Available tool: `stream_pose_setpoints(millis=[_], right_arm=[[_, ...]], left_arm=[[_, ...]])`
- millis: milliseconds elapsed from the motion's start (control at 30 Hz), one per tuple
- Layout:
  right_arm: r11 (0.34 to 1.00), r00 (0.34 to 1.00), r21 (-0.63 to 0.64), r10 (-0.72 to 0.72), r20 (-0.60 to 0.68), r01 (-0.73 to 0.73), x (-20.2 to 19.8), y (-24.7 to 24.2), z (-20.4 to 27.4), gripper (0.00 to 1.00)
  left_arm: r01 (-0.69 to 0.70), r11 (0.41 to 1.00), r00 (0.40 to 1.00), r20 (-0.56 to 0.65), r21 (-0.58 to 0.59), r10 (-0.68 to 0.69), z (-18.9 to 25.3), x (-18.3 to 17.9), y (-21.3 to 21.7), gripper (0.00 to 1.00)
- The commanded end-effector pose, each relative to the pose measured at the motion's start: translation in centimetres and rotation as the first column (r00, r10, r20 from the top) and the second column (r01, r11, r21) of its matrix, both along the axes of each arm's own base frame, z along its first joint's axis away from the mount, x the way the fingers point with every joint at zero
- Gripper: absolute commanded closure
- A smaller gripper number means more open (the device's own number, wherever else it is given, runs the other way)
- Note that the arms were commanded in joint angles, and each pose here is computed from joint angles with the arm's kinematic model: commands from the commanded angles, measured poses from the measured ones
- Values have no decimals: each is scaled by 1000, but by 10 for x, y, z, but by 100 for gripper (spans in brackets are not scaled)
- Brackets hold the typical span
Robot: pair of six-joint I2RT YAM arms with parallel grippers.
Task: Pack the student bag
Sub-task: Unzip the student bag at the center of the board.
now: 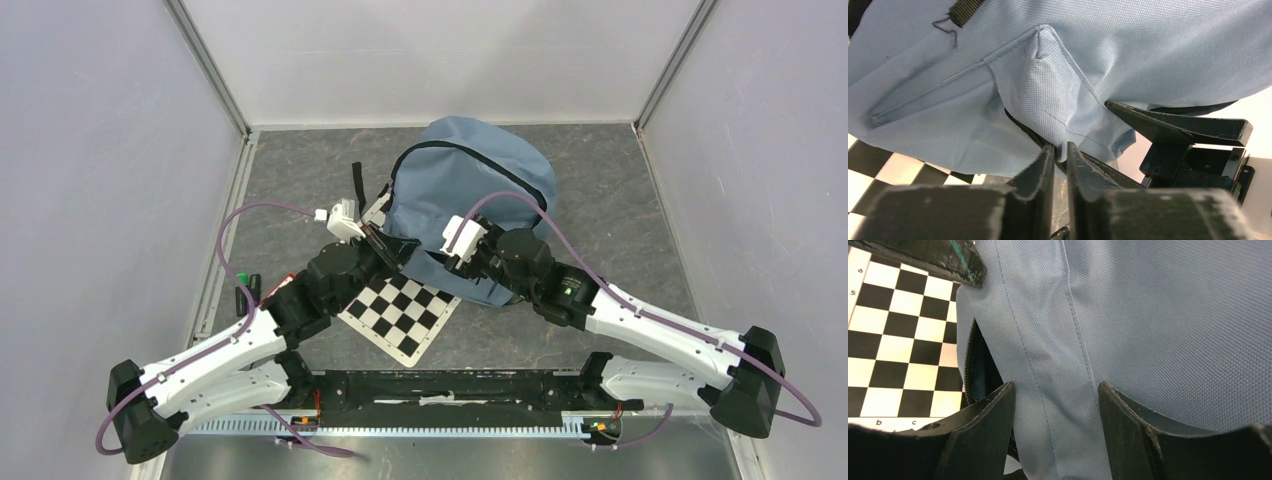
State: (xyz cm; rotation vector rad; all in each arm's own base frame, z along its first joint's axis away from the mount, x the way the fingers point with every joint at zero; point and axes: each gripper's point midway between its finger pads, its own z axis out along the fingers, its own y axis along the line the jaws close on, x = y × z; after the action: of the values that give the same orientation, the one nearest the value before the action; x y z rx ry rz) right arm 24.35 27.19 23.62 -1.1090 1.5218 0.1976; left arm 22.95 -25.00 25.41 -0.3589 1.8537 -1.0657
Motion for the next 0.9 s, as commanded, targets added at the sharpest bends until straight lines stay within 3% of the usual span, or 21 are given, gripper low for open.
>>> stream_pose_setpoints(millis=[0, 67, 167, 533, 867], right_arm=[[995, 998, -104, -2, -65, -5, -8, -3, -36, 34], [994, 998, -109, -2, -70, -6, -11, -3, -40, 34], [994, 998, -106, -6, -69, -2, -12, -3, -41, 37], [997, 997, -81, 11, -73, -17, -15, 6, -40, 38], [999, 998, -44, -31, -50, 29, -9, 8, -27, 37]], left_arm=[[-65, 997, 997, 26, -29, 66, 9, 7, 12, 62], [-67, 998, 997, 24, -18, 67, 5, 7, 12, 44], [-64, 998, 998, -5, 26, 64, -9, 6, 13, 35], [42, 993, 996, -82, 114, -33, -47, -5, -7, 19], [49, 977, 993, -117, 210, -24, -75, -12, -15, 17]])
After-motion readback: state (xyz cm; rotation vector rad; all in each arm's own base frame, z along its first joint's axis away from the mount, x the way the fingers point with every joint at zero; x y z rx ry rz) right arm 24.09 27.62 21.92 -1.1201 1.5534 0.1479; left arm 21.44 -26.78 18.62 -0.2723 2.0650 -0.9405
